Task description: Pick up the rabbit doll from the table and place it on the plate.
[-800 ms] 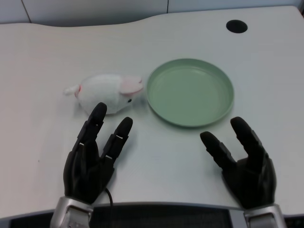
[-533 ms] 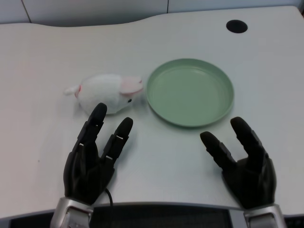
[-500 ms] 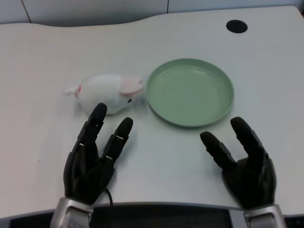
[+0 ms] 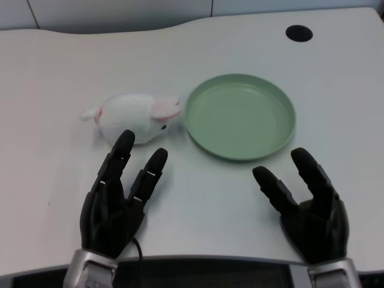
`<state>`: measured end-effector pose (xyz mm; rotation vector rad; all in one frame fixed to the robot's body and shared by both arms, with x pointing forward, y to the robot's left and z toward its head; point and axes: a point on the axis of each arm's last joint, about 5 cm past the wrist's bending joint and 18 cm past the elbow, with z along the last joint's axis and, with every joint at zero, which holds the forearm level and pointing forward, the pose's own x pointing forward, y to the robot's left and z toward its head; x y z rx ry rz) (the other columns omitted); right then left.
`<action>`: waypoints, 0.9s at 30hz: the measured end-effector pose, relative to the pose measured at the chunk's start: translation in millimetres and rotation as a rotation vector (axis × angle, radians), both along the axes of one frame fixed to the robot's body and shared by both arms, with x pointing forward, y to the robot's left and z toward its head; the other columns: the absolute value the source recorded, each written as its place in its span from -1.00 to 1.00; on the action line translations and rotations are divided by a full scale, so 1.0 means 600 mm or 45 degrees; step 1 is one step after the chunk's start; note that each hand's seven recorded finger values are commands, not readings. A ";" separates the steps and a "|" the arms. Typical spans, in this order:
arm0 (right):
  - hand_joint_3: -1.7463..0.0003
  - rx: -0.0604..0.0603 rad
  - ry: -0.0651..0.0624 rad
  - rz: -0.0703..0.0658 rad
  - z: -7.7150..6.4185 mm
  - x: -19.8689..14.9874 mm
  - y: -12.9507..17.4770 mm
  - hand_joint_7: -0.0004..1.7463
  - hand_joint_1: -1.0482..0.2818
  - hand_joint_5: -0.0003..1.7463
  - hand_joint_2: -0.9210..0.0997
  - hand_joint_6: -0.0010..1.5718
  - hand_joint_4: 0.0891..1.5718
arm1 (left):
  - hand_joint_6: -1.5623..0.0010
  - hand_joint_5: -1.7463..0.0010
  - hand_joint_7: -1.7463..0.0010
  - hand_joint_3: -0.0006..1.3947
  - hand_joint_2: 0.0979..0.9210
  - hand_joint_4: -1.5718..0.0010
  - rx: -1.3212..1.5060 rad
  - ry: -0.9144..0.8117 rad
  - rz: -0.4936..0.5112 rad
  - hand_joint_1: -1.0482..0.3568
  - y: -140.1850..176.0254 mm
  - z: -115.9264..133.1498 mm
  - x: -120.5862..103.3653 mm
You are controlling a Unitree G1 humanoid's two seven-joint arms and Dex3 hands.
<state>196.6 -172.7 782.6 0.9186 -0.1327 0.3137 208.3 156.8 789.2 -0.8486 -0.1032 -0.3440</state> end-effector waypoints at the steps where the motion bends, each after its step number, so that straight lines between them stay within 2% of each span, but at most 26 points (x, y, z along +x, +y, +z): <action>1: 0.87 0.000 -0.001 -0.001 0.0000 -0.0001 0.0002 -1.00 -0.71 -1.00 -1.00 0.18 0.18 | 0.73 0.98 0.99 -0.76 1.00 0.62 0.000 0.000 0.000 -0.47 0.000 0.000 0.000; 9: 0.89 0.004 -0.001 -0.001 -0.0003 -0.0003 0.0008 -0.99 -0.69 -1.00 -1.00 0.19 0.19 | 0.74 1.00 0.99 -0.75 1.00 0.65 0.018 -0.018 0.022 -0.46 0.005 0.001 -0.002; 10: 0.90 0.005 -0.001 -0.001 -0.0003 -0.0002 0.0013 -0.99 -0.69 -0.99 -1.00 0.19 0.19 | 0.69 0.97 0.98 -0.81 0.99 0.58 0.050 -0.023 0.030 -0.47 0.008 0.004 -0.001; 16: 0.89 0.008 -0.007 0.003 -0.0010 -0.0010 0.0019 -1.00 -0.67 -1.00 -1.00 0.18 0.18 | 0.53 0.91 0.95 -0.94 1.00 0.39 0.385 -0.208 0.233 -0.46 0.041 0.053 0.003; 17: 0.89 0.008 -0.007 0.002 -0.0013 -0.0013 0.0016 -1.00 -0.68 -1.00 -1.00 0.18 0.18 | 0.51 0.91 0.95 -0.97 0.94 0.37 0.415 -0.220 0.249 -0.47 0.042 0.058 0.003; 22: 0.88 0.009 -0.006 0.005 -0.0014 0.0000 0.0043 -1.00 -0.68 -1.00 -1.00 0.17 0.18 | 0.48 0.92 0.97 -0.99 0.90 0.33 0.650 -0.323 0.281 -0.44 0.060 0.092 0.018; 25: 0.87 0.009 -0.008 0.006 -0.0016 0.0001 0.0049 -1.00 -0.68 -1.00 -1.00 0.16 0.18 | 0.46 0.94 0.98 -0.99 0.87 0.31 0.920 -0.414 0.272 -0.39 0.082 0.115 0.029; 27: 0.87 0.009 -0.009 0.006 -0.0015 0.0005 0.0042 -1.00 -0.68 -0.99 -1.00 0.16 0.18 | 0.46 0.96 0.99 -0.99 0.90 0.31 1.147 -0.525 0.273 -0.43 0.096 0.136 0.042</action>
